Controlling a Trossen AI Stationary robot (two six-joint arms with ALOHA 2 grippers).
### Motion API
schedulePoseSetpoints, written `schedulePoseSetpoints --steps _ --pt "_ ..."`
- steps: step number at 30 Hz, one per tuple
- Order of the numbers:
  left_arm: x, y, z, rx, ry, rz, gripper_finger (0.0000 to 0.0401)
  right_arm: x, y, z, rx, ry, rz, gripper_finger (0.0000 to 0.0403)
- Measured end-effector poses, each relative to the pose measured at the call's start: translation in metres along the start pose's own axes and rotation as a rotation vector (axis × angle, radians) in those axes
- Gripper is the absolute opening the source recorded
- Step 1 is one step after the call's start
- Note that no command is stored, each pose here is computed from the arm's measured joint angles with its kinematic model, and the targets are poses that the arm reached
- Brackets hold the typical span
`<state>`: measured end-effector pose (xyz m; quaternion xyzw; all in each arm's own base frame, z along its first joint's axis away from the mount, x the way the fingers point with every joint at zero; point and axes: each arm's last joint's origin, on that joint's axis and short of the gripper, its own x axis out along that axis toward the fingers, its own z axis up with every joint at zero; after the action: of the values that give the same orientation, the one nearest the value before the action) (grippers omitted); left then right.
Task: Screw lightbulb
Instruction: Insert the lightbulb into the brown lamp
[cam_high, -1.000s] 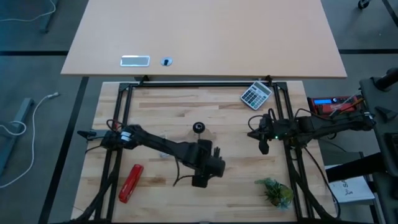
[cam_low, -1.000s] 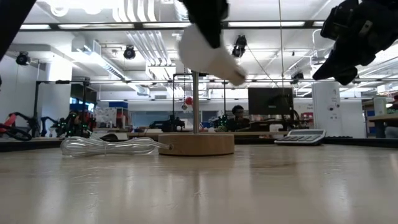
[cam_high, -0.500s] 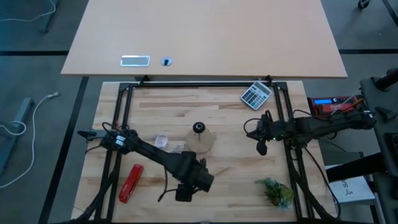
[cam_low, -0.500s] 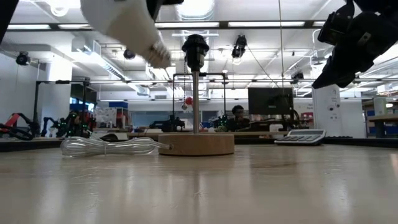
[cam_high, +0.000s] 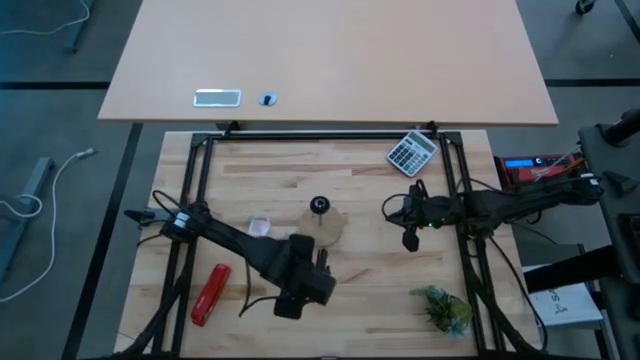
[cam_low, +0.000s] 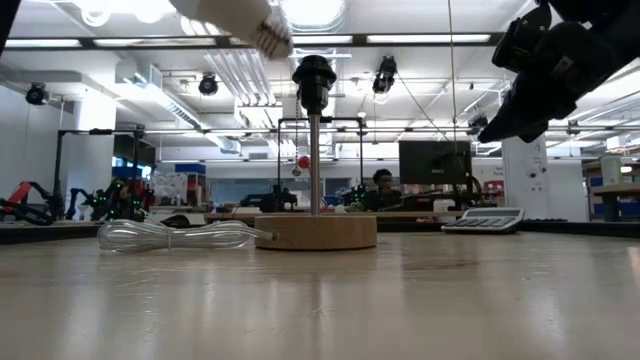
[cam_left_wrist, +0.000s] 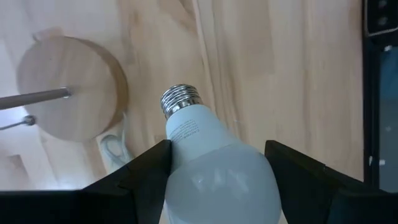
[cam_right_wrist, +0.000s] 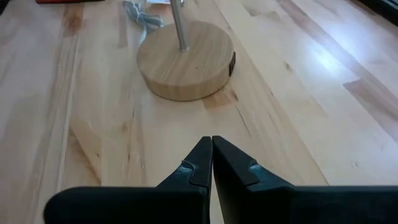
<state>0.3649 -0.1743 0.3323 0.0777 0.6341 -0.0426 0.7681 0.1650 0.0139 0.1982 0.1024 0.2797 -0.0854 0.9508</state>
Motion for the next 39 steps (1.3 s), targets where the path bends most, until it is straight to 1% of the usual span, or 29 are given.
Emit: schedulePoseSetpoints --steps 2,5,10,14,17,19,23,26,30,34,39 --pt "-0.011 0.002 -0.004 -0.009 -0.029 0.004 0.0238 0.003 0.000 -0.002 0.006 0.024 -0.005 0.0008" --pt "-0.029 0.008 -0.011 -0.036 -0.094 0.066 0.0238 0.007 0.000 -0.004 0.022 0.044 -0.013 0.0008" --pt "-0.057 0.021 -0.022 -0.089 -0.220 0.229 0.0238 0.011 0.000 -0.007 0.043 0.075 -0.024 0.0008" --pt "-0.068 0.026 -0.027 -0.196 -0.303 0.356 0.0238 0.011 0.000 -0.007 0.053 0.075 -0.024 0.0008" --pt "-0.069 0.024 -0.027 -0.206 -0.341 0.441 0.0238 0.011 0.000 -0.006 0.062 0.073 -0.024 0.0008" --pt "-0.067 0.022 -0.026 -0.197 -0.347 0.483 0.0238 0.011 0.000 -0.006 0.064 0.072 -0.023 0.0008" --pt "-0.056 0.018 -0.022 -0.189 -0.322 0.495 0.0238 0.011 0.000 -0.007 0.070 0.079 -0.026 0.0008" --pt "-0.045 0.015 -0.021 -0.212 -0.305 0.505 0.0238 0.011 0.001 -0.006 0.071 0.075 -0.024 0.0008" --pt "-0.019 0.010 -0.023 -0.282 -0.285 0.570 0.0238 0.011 0.000 -0.007 0.070 0.075 -0.025 0.0008" --pt "0.011 0.005 -0.030 -0.349 -0.244 0.601 0.0238 0.011 0.000 -0.007 0.069 0.076 -0.025 0.0008" --pt "0.043 0.001 -0.044 -0.358 -0.167 0.651 0.0238 0.011 0.000 -0.007 0.066 0.082 -0.027 0.0008"
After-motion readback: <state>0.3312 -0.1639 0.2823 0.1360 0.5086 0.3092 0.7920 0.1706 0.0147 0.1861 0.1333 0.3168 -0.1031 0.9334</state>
